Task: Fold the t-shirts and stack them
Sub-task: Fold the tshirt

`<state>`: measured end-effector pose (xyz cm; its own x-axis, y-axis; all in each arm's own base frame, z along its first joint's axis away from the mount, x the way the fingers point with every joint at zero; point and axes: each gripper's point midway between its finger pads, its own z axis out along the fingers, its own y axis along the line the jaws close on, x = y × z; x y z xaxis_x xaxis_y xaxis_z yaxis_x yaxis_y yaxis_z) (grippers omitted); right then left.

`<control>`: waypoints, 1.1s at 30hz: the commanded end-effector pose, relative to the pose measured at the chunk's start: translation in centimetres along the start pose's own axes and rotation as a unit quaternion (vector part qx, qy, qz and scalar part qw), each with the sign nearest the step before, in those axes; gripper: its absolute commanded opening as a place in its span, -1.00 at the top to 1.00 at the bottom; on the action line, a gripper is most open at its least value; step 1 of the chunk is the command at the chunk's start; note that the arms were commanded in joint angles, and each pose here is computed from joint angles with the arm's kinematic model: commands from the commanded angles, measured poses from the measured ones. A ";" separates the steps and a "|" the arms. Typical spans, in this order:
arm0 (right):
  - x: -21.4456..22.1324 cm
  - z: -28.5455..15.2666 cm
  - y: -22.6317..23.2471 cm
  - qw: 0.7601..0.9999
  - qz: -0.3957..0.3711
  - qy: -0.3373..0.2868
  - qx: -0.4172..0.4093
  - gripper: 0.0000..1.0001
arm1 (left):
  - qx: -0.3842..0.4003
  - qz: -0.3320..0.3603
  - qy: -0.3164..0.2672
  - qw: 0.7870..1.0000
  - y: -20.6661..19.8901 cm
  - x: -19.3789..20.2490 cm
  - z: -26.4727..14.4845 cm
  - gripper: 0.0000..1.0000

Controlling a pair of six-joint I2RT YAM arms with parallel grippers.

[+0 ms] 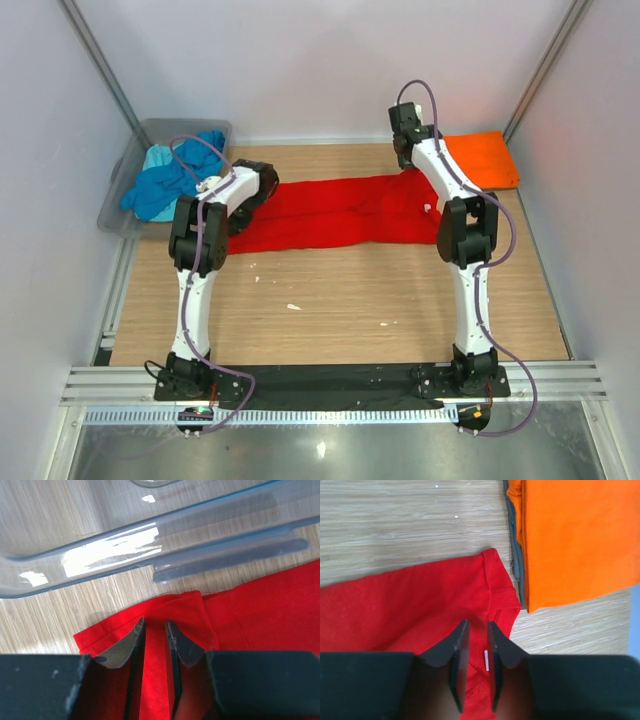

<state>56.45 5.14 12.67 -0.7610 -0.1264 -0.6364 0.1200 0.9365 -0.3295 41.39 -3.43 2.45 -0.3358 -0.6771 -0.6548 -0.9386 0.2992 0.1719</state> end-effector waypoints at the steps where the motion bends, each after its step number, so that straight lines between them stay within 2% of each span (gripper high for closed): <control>1: -2.9 -1.6 -0.1 0.999 0.030 -0.036 -0.011 0.45 | -0.010 -0.003 -0.017 1.000 0.2 -1.4 0.1 0.54; 4: -3.0 -3.0 -1.1 0.998 0.064 -0.027 0.005 0.33 | 0.006 -0.003 -0.019 1.000 0.2 -2.4 -1.2 0.52; 8: 0.0 -5.5 -2.4 0.992 0.118 0.025 0.022 0.32 | 0.038 -0.006 -0.032 0.999 0.3 -3.8 -3.4 0.48; 11: 3.4 -7.1 -1.7 0.985 0.157 0.071 -0.004 0.51 | 0.070 -0.015 -0.028 0.997 0.4 -4.6 -5.4 0.46; 14: 6.8 -7.3 -0.9 0.980 0.165 0.106 -0.023 0.66 | 0.093 -0.010 -0.029 0.995 0.7 -4.6 -6.7 0.45; 16: 7.3 -7.9 -1.4 0.979 0.172 0.107 -0.023 0.70 | 0.102 -0.002 -0.028 0.994 1.0 -4.0 -7.1 0.45; 22: 10.6 -6.4 -0.8 0.973 0.177 0.145 -0.040 0.74 | 0.106 0.032 -0.012 0.994 1.8 -0.7 -6.2 0.45; 26: 14.6 -4.3 -2.0 0.968 0.177 0.178 -0.012 0.77 | 0.078 0.053 -0.015 0.995 3.0 0.6 -4.5 0.43; 33: 19.0 -1.9 -5.3 0.966 0.164 0.195 0.052 0.79 | 0.027 0.077 -0.044 0.996 4.8 0.8 -2.6 0.43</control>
<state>38.91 0.08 2.29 -0.8908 0.3257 -0.3169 0.4031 0.8883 -0.2202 36.90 -5.98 4.07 -0.4684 -0.6150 -0.6343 -0.8658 0.4627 0.1907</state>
